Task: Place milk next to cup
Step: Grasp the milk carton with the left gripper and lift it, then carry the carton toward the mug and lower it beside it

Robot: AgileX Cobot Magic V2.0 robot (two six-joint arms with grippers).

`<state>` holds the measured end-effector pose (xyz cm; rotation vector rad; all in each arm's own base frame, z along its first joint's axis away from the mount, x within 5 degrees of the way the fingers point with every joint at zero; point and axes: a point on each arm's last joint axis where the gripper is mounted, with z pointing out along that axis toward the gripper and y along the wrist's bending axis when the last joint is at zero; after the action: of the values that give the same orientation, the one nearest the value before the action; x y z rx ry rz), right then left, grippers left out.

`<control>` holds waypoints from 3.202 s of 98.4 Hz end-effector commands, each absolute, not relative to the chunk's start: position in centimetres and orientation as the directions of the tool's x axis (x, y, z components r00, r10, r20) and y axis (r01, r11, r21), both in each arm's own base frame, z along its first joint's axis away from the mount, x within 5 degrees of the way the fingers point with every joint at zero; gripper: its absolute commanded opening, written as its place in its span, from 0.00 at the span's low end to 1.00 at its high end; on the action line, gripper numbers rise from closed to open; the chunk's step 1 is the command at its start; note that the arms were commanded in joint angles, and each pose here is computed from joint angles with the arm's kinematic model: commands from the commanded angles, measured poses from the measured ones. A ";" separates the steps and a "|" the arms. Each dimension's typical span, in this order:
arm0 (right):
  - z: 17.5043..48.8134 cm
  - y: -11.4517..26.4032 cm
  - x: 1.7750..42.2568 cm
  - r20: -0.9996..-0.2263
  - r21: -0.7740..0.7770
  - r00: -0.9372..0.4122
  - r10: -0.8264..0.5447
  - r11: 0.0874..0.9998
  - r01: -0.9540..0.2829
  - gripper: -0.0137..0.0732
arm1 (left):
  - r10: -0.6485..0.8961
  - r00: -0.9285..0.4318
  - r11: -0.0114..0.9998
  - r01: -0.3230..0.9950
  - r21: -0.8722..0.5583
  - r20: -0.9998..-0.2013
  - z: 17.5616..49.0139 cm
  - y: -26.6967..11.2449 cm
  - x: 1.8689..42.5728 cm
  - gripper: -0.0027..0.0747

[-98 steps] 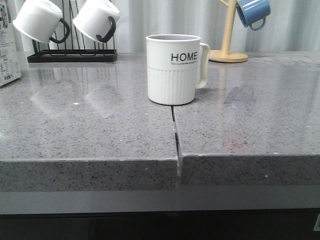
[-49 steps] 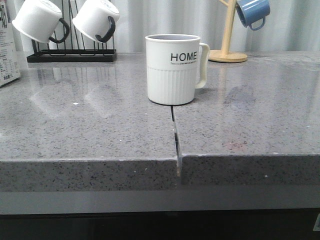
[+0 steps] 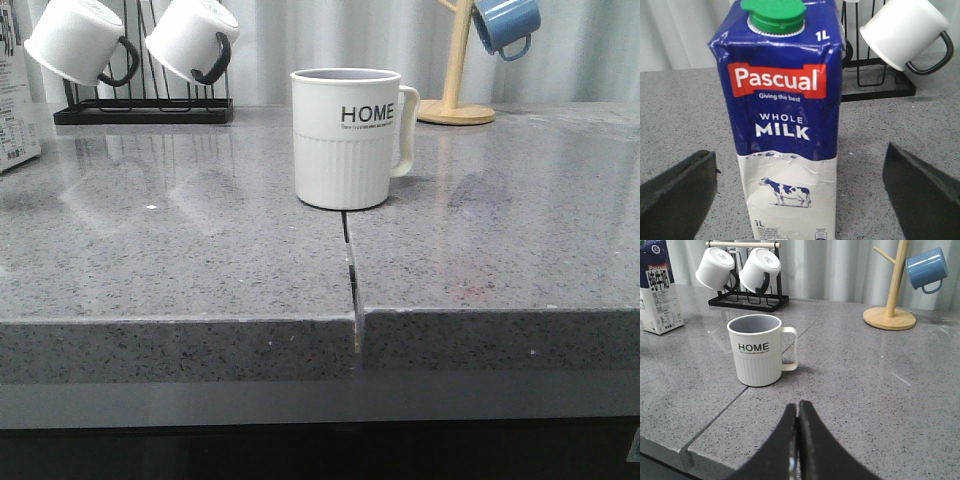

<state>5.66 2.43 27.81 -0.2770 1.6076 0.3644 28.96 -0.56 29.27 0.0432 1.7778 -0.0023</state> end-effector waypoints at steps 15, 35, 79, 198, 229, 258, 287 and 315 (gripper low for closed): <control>29.3 2.4 5.6 -0.997 0.063 0.018 0.076 0.914 -0.402 0.08 | 0.022 -0.045 1.000 0.012 0.022 -0.999 32.0 0.0 30.4 0.84; 29.3 2.4 5.6 -0.997 0.063 0.018 0.076 0.914 -0.402 0.08 | 0.022 -0.041 1.000 0.012 0.022 -0.999 31.8 0.0 31.5 0.84; 29.3 2.4 5.6 -0.997 0.063 0.018 0.076 0.914 -0.402 0.08 | 0.023 -0.004 1.000 0.016 0.023 -1.000 31.5 -0.1 33.7 0.84; 29.3 2.4 5.6 -0.997 0.063 0.018 0.076 0.914 -0.402 0.08 | -0.009 0.062 0.997 0.075 -0.004 -0.998 32.6 -2.0 33.9 0.10; 29.3 2.4 5.6 -0.997 0.063 0.018 0.076 0.914 -0.402 0.08 | -0.034 0.092 0.977 0.213 -0.014 -0.995 34.6 -6.5 31.9 0.10; 29.3 2.4 5.6 -0.997 0.063 0.018 0.076 0.914 -0.402 0.08 | -0.062 0.068 0.930 0.365 -0.033 -0.996 34.1 -11.8 30.6 0.10; 29.3 2.4 5.6 -0.997 0.063 0.018 0.076 0.914 -0.402 0.08 | -0.069 0.023 0.883 0.466 -0.051 -0.997 32.6 -15.8 29.9 0.10; 29.3 2.4 5.6 -0.997 0.063 0.018 0.076 0.914 -0.402 0.08 | -0.075 -0.006 0.856 0.513 -0.067 -0.997 31.1 -18.2 29.7 0.10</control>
<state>5.66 2.43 27.81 -0.2771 1.6081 0.3643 30.03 -17.56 28.44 0.4050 1.6618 -0.4275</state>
